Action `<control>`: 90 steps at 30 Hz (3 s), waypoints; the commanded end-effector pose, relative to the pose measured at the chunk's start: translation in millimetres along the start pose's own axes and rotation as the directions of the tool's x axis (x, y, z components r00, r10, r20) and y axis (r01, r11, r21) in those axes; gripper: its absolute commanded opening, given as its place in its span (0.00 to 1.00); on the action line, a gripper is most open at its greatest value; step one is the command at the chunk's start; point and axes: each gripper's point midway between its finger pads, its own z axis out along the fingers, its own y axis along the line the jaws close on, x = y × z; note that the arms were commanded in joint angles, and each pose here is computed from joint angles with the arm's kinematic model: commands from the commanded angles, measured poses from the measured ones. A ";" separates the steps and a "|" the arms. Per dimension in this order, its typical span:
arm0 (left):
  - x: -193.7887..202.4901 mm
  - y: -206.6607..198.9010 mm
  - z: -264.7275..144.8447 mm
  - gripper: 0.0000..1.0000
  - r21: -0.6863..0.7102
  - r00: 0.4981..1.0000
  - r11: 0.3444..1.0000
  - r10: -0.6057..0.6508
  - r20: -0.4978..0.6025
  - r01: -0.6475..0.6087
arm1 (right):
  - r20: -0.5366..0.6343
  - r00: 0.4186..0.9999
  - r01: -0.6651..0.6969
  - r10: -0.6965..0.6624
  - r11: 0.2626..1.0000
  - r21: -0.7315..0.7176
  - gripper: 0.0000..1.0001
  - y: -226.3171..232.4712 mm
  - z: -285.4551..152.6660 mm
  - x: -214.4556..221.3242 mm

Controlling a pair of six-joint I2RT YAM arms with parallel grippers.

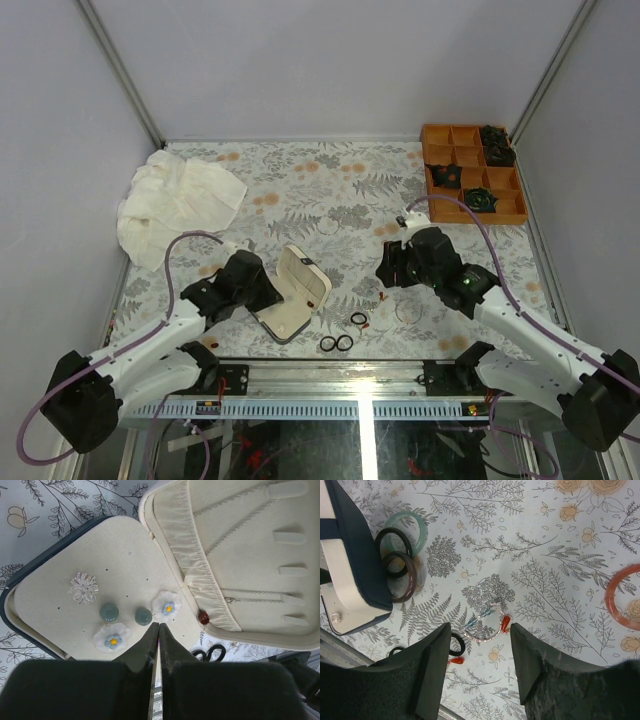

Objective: Organize the mixed jewelry
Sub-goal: Pick up the jewelry from the center of the board.

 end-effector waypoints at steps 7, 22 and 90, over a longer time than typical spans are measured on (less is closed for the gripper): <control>-11.2 -9.4 -11.5 0.03 0.033 0.999 0.999 -0.002 0.053 0.000 | -0.042 0.999 -0.011 0.013 0.999 0.043 0.58 -8.7 12.1 14.6; -37.5 -46.7 -46.4 0.49 0.186 0.986 0.981 0.020 0.164 -0.051 | -0.140 0.990 -0.018 0.029 0.997 0.079 0.46 -19.2 33.7 44.5; -47.7 -46.5 -61.2 0.70 0.225 0.978 0.971 0.040 0.203 -0.086 | -0.107 0.994 0.003 -0.015 0.994 -0.109 0.11 21.6 21.5 21.1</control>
